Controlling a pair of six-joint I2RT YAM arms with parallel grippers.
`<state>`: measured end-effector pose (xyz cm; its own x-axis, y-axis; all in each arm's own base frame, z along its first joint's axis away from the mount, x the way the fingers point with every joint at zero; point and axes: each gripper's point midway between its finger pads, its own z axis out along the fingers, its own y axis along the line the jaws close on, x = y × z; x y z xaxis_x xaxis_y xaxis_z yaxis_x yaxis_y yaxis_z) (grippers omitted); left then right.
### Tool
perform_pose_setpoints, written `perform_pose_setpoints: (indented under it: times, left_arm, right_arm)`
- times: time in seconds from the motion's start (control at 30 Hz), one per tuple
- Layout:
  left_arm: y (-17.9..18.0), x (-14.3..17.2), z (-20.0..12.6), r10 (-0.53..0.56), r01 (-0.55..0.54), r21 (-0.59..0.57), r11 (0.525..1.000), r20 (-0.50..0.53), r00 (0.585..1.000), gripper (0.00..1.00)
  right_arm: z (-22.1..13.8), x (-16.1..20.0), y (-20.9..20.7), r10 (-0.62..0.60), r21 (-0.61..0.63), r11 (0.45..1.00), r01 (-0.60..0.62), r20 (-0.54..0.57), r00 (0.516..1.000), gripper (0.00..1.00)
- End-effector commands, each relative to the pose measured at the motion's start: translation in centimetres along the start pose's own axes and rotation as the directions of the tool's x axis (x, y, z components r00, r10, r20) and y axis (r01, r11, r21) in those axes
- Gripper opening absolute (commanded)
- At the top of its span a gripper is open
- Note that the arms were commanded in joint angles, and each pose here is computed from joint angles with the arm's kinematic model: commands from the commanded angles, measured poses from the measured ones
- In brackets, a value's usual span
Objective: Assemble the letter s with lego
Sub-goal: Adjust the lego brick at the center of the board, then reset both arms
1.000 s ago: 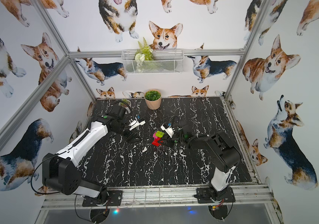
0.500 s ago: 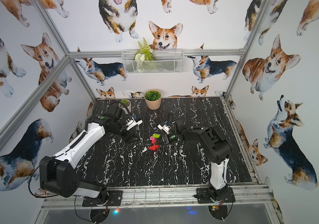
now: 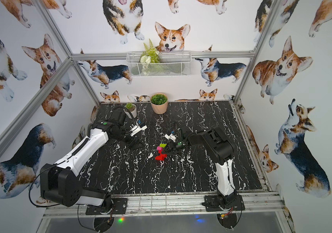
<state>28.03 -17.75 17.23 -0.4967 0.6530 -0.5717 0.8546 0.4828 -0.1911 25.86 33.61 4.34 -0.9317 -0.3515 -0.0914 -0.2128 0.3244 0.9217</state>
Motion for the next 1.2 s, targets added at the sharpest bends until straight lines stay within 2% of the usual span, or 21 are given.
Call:
perform_pose_setpoints:
  times: [0.0, 0.17, 0.6, 0.7, 0.83, 0.9, 0.97, 1.0, 1.07, 1.1, 1.17]
  left_arm:
    - [-0.4, 0.1, 0.0, 0.005, -0.005, 0.021, 1.000, 0.004, 1.000, 0.78]
    - [-0.4, 0.1, 0.0, 0.003, -0.003, 0.028, 1.000, 0.002, 1.000, 0.78]
    - [0.1, -0.1, 0.0, 0.000, 0.000, 0.016, 1.000, -0.012, 1.000, 0.78]
    - [0.8, 0.0, -0.1, -0.007, 0.006, -0.018, 1.000, -0.021, 1.000, 0.78]
    - [3.1, 0.5, -0.6, -0.061, 0.054, -0.141, 0.989, -0.039, 0.997, 0.79]
    - [4.5, 0.7, -1.2, -0.124, 0.119, -0.208, 0.971, -0.012, 0.992, 0.80]
    - [6.4, 1.1, -2.4, -0.207, 0.220, -0.288, 0.932, 0.074, 0.975, 0.85]
    - [7.5, 1.4, -3.0, -0.251, 0.283, -0.332, 0.900, 0.136, 0.958, 1.00]
    - [8.6, 2.3, -3.7, -0.296, 0.361, -0.358, 0.861, 0.224, 0.928, 1.00]
    - [9.2, 2.9, -4.1, -0.314, 0.394, -0.375, 0.839, 0.258, 0.914, 1.00]
    - [10.5, 4.3, -4.5, -0.346, 0.453, -0.416, 0.788, 0.310, 0.886, 1.00]
  right_arm:
    - [0.0, -0.4, 0.2, 0.029, -0.025, 0.999, -0.029, 0.000, 1.000, 0.38]
    - [-0.1, -0.5, -0.5, 0.063, -0.022, 0.998, -0.063, 0.002, 0.998, 0.40]
    - [-2.4, 0.2, -2.2, 0.124, 0.016, 0.992, -0.125, 0.065, 0.990, 0.62]
    - [-3.7, 1.1, -2.9, 0.128, 0.061, 0.989, -0.133, 0.071, 0.989, 0.72]
    - [-5.8, 1.8, -3.1, 0.118, 0.093, 0.987, -0.127, 0.098, 0.988, 0.76]
    - [-7.1, 1.9, -2.7, 0.086, 0.117, 0.988, -0.098, 0.100, 0.991, 0.78]
    - [-8.9, 1.5, -2.3, 0.011, 0.164, 0.986, -0.033, 0.130, 0.991, 0.81]
    - [-10.2, 1.0, -2.1, -0.031, 0.187, 0.982, -0.001, 0.165, 0.986, 0.82]
    - [-12.8, -0.4, -2.0, -0.088, 0.235, 0.972, 0.027, 0.253, 0.964, 0.84]
    - [-14.5, -1.2, -1.9, -0.133, 0.278, 0.959, 0.046, 0.302, 0.944, 0.99]
    - [-18.1, -2.4, -1.9, -0.219, 0.372, 0.926, 0.066, 0.387, 0.896, 1.00]
